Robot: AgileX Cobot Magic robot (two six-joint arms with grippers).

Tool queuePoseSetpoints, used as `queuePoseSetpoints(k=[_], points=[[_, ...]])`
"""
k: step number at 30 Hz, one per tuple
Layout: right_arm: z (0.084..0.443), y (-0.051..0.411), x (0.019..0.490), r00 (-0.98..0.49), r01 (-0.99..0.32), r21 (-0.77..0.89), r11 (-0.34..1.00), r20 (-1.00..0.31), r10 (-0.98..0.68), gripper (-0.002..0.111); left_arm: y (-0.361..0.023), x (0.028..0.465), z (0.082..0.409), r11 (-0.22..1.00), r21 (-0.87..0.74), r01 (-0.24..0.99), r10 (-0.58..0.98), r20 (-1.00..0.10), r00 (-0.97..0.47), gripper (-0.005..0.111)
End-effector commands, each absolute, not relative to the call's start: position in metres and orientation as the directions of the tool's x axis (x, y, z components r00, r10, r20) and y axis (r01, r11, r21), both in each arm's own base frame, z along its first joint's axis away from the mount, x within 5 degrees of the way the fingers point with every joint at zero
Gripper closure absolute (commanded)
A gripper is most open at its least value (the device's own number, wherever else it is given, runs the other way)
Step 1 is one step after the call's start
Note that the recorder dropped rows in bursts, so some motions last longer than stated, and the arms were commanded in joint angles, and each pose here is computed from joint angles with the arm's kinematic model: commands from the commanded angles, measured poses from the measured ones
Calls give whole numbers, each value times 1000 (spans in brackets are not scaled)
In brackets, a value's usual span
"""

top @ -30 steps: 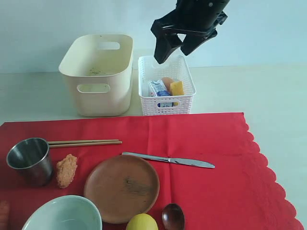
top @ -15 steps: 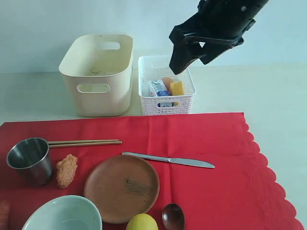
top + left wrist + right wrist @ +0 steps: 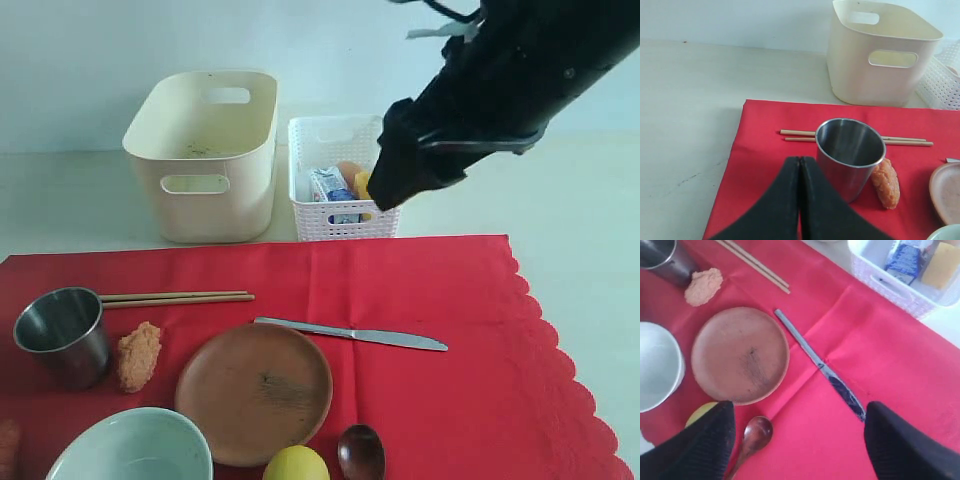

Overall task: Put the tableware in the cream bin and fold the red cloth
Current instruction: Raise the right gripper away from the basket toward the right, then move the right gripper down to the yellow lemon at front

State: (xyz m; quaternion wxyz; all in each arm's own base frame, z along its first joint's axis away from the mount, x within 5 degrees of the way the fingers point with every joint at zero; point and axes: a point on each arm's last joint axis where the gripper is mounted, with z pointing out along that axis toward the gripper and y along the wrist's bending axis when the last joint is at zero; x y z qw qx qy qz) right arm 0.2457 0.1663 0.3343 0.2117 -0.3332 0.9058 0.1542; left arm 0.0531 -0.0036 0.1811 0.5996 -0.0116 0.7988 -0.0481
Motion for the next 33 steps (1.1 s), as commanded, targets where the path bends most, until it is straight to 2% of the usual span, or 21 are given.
queuePoseSetpoints(k=[1, 9, 15, 21, 33], points=[[322, 180, 226, -668, -706, 138, 695, -458, -587, 39, -3, 53, 181, 995, -91, 37, -77, -960, -270, 107], [289, 201, 195, -651, -739, 97, 666, -358, -670, 39, -3, 53, 181, 995, -91, 37, -77, -960, -270, 107], [272, 215, 175, -637, -751, 79, 656, -351, -686, 39, -3, 53, 181, 995, -91, 37, -77, -960, -270, 107], [255, 232, 158, -642, -756, 86, 649, -289, -710, 39, -3, 53, 181, 995, -91, 37, -77, -960, -270, 107], [191, 265, 153, -686, -726, 34, 687, -111, -719, 39, -3, 53, 181, 995, -91, 37, -77, -960, -270, 107]])
